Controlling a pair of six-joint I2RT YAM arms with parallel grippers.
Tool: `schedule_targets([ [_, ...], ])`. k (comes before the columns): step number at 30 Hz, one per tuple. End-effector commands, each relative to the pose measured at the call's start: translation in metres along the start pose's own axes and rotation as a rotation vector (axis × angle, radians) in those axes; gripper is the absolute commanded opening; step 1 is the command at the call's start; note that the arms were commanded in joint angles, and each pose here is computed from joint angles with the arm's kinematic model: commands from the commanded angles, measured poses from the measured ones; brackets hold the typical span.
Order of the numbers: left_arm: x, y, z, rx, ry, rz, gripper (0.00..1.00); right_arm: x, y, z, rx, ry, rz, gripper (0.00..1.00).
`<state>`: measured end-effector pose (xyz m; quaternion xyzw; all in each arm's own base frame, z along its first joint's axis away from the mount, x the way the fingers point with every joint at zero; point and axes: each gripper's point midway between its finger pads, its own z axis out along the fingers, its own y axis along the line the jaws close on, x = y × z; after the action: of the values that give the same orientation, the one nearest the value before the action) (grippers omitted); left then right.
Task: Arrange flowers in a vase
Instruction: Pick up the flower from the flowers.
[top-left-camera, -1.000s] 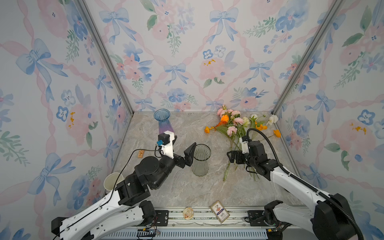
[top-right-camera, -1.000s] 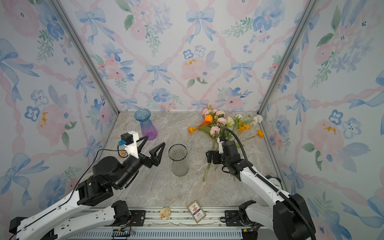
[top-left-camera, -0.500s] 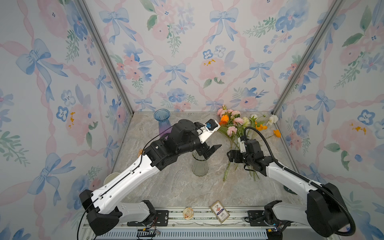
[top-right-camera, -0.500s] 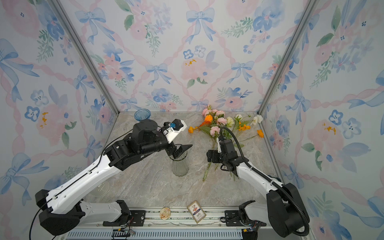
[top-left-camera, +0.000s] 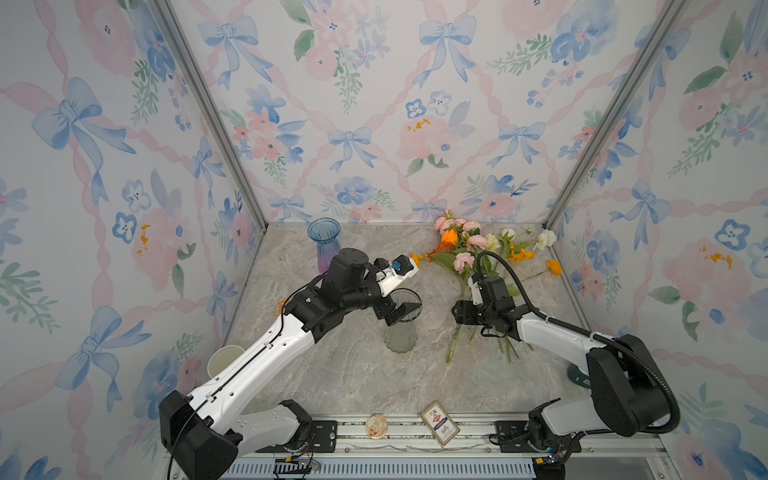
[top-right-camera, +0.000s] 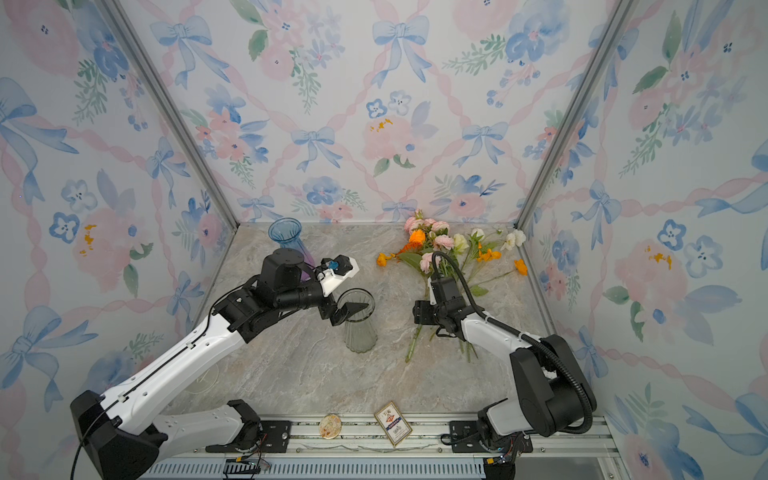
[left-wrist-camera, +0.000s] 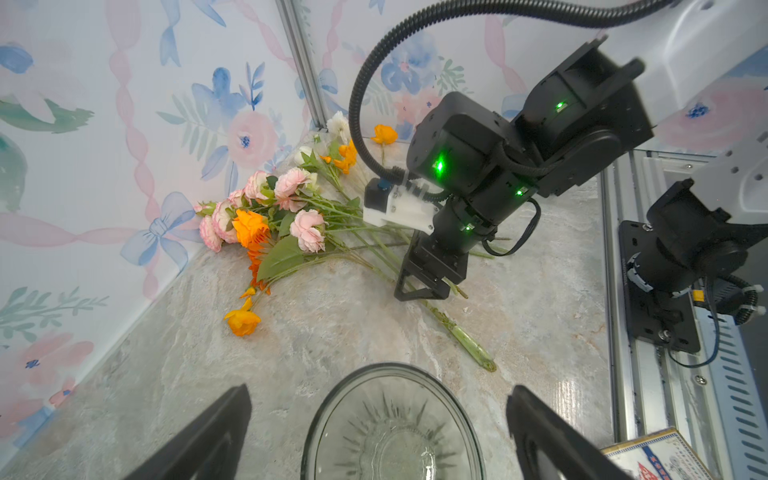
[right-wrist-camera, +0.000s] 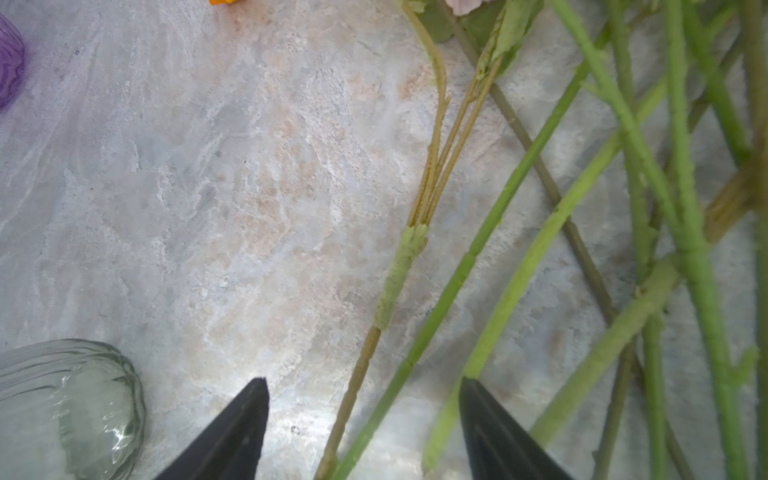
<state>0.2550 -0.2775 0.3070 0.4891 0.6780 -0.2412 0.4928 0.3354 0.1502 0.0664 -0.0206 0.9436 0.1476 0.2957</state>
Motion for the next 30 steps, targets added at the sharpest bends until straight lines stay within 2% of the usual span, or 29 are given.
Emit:
schedule_targets([
  [1,-0.026,-0.008,-0.013,0.023,-0.114,0.068,0.98,-0.018,0.011,0.001,-0.027,-0.036,-0.011,0.73],
  [6,-0.019,0.0,-0.011,-0.031,-0.098,0.073,0.98,-0.021,0.012,0.01,-0.02,-0.027,-0.009,0.68],
  [15,-0.02,-0.009,-0.007,0.025,-0.107,0.068,0.98,-0.027,0.011,0.03,-0.005,-0.014,0.001,0.57],
  [22,-0.019,-0.009,-0.009,0.018,-0.107,0.075,0.98,-0.025,0.011,0.048,0.007,0.031,-0.005,0.37],
  [30,-0.02,-0.012,-0.009,0.029,-0.112,0.079,0.98,-0.02,0.0,0.053,0.05,0.061,0.004,0.42],
])
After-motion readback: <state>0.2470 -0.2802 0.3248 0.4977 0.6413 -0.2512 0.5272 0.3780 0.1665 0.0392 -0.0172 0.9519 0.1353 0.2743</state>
